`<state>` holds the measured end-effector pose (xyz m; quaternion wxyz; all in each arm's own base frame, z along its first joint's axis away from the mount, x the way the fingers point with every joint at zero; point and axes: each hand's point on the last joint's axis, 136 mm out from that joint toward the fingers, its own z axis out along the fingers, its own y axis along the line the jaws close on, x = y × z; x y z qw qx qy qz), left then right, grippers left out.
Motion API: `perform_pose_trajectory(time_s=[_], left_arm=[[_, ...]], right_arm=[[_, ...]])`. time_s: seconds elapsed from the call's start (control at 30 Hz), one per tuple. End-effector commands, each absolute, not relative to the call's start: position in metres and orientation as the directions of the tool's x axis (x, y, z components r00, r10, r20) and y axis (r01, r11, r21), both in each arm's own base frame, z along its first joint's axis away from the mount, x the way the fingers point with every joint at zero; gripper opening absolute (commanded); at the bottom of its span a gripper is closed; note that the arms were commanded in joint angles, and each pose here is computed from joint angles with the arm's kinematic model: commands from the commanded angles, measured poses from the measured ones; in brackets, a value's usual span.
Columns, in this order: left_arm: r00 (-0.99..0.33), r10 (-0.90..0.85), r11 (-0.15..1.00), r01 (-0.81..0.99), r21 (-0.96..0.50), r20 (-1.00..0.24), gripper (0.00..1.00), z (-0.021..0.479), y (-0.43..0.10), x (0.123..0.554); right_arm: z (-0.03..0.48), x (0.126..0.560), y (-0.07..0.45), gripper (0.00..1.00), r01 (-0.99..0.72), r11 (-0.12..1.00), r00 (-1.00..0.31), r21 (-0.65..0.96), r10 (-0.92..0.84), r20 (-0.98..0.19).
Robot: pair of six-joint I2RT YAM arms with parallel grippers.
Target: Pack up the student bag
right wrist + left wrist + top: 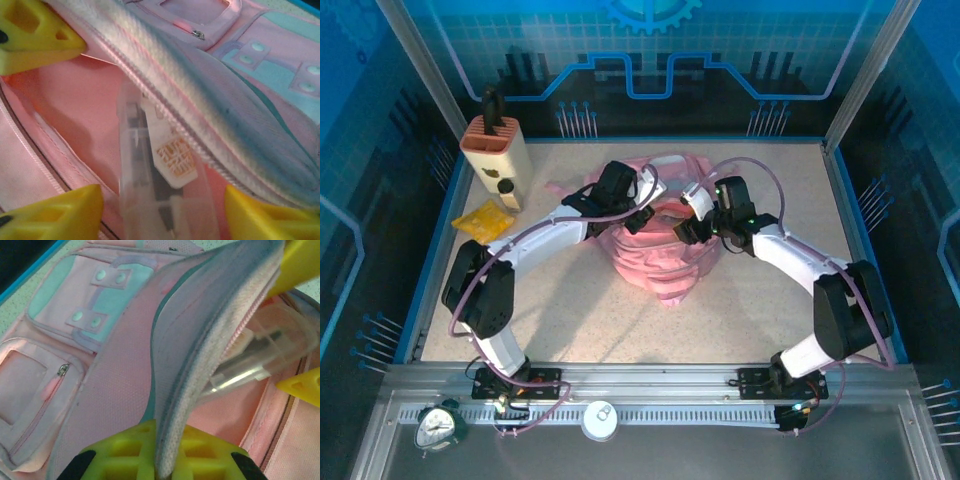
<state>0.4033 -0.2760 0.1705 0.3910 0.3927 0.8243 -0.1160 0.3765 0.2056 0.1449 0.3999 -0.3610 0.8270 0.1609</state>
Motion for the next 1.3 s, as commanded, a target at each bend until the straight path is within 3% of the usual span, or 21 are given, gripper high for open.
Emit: perform_pose_trajectory(time_s=[0.0,0.13,0.27,0.4,0.5,0.77,0.87,0.9,1.03,1.17,1.27], left_arm=[[-0.315,0.462,0.664,0.742,0.088,-0.829,0.00,0.220,-0.283,0.400],[-0.318,0.437,0.674,0.735,0.072,-0.842,0.00,0.227,-0.282,0.398],[-0.322,0.428,0.664,0.746,0.052,-0.845,0.00,0.227,-0.285,0.394],[-0.321,0.433,0.665,0.745,0.057,-0.843,0.00,0.228,-0.283,0.394],[-0.322,0.424,0.658,0.752,0.044,-0.846,0.00,0.230,-0.286,0.392],[-0.337,0.410,0.656,0.755,0.018,-0.847,0.00,0.231,-0.287,0.389],[-0.360,0.401,0.669,0.743,0.001,-0.842,0.00,0.227,-0.286,0.390],[-0.375,0.399,0.677,0.736,-0.008,-0.837,0.02,0.224,-0.285,0.390],[-0.441,0.342,0.698,0.710,-0.089,-0.830,0.37,0.218,-0.283,0.382],[-0.512,0.193,0.740,0.637,-0.218,-0.837,0.50,0.235,-0.267,0.364],[-0.598,0.020,0.826,0.462,-0.324,-0.801,0.54,0.235,-0.233,0.362]], right_arm=[[0.186,0.394,0.209,0.70,-0.728,0.680,-0.303,-0.080,-0.425,-0.853],[0.192,0.387,0.190,0.71,-0.619,0.785,-0.387,-0.019,-0.327,-0.862],[0.179,0.367,0.184,0.62,-0.567,0.817,-0.485,0.107,-0.226,-0.845],[0.157,0.356,0.182,0.46,-0.534,0.832,-0.554,0.150,-0.209,-0.806],[0.153,0.363,0.184,0.38,-0.532,0.834,-0.563,0.149,-0.217,-0.798],[0.153,0.418,0.197,0.32,-0.522,0.846,-0.535,0.111,-0.223,-0.815],[0.163,0.419,0.207,0.32,-0.560,0.820,-0.513,0.118,-0.231,-0.827],[0.166,0.416,0.206,0.33,-0.557,0.823,-0.507,0.108,-0.234,-0.829],[0.170,0.391,0.195,0.41,-0.536,0.835,-0.530,0.126,-0.217,-0.819],[0.173,0.355,0.179,0.54,-0.502,0.851,-0.579,0.157,-0.195,-0.792],[0.161,0.327,0.171,0.62,-0.487,0.854,-0.630,0.182,-0.199,-0.750]])
